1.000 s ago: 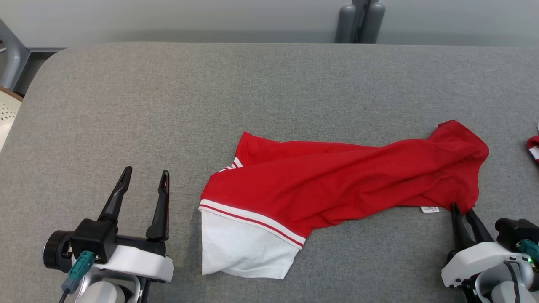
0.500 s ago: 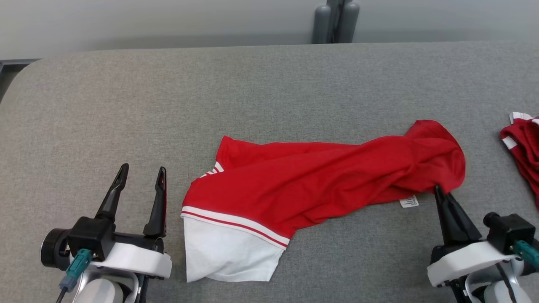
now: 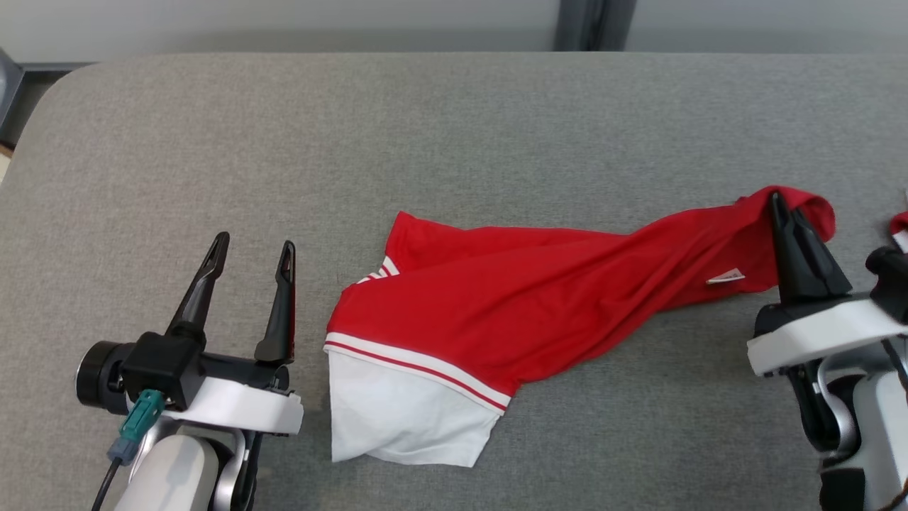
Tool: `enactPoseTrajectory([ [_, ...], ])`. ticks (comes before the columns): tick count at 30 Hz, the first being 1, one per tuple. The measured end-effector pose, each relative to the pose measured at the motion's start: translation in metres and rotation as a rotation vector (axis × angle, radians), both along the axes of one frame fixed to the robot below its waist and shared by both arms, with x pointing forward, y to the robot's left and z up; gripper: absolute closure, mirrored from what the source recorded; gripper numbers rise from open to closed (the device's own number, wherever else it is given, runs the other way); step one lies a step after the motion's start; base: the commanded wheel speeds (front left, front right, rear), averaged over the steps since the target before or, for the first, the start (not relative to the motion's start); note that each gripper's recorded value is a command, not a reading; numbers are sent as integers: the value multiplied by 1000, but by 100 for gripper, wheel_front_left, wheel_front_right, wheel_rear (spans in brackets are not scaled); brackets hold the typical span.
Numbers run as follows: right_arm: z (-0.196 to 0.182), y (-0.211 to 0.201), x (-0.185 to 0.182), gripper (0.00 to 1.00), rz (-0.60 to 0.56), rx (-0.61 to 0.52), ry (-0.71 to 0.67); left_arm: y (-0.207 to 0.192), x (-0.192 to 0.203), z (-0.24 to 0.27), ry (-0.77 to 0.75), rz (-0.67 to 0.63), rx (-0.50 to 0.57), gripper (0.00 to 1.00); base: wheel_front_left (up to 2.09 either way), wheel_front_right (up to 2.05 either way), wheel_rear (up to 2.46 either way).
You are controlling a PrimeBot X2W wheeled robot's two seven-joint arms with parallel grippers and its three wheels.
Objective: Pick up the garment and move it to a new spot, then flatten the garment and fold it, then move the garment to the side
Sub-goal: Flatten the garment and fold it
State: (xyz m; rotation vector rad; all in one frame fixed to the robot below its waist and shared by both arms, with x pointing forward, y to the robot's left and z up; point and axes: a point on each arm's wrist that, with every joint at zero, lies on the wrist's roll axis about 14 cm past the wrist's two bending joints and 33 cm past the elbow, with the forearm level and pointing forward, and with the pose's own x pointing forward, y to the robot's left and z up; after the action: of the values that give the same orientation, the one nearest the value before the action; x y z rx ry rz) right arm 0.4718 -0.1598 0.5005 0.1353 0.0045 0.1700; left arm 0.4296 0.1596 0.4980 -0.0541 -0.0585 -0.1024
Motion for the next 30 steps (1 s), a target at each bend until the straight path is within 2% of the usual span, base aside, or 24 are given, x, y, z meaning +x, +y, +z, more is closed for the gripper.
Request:
enactPoseTrajectory([
  [5, -16, 9, 29, 100, 24, 6, 42, 5, 5, -1, -1, 12, 4, 0, 0, 0, 0],
  [15, -79, 26, 71, 100, 38, 42, 193, 14, 11, -16, 32, 43, 5, 0, 0, 0, 0],
  [16, -83, 28, 72, 80, 41, 41, 200, 15, 11, -17, 36, 43, 8, 0, 0, 0, 0],
  [17, -85, 28, 72, 31, 40, 44, 204, 15, 11, -18, 38, 41, 10, 0, 0, 0, 0],
  [18, -85, 29, 72, 0, 42, 46, 201, 15, 12, -19, 38, 42, 10, 0, 0, 0, 0],
  [23, -77, 28, 64, 0, 49, 49, 164, 10, 14, -15, 26, 31, 7, 0, 0, 0, 0],
  [30, -54, 14, 27, 0, 38, 44, 85, 4, 8, -15, 27, 18, 1, 0, 0, 0, 0],
])
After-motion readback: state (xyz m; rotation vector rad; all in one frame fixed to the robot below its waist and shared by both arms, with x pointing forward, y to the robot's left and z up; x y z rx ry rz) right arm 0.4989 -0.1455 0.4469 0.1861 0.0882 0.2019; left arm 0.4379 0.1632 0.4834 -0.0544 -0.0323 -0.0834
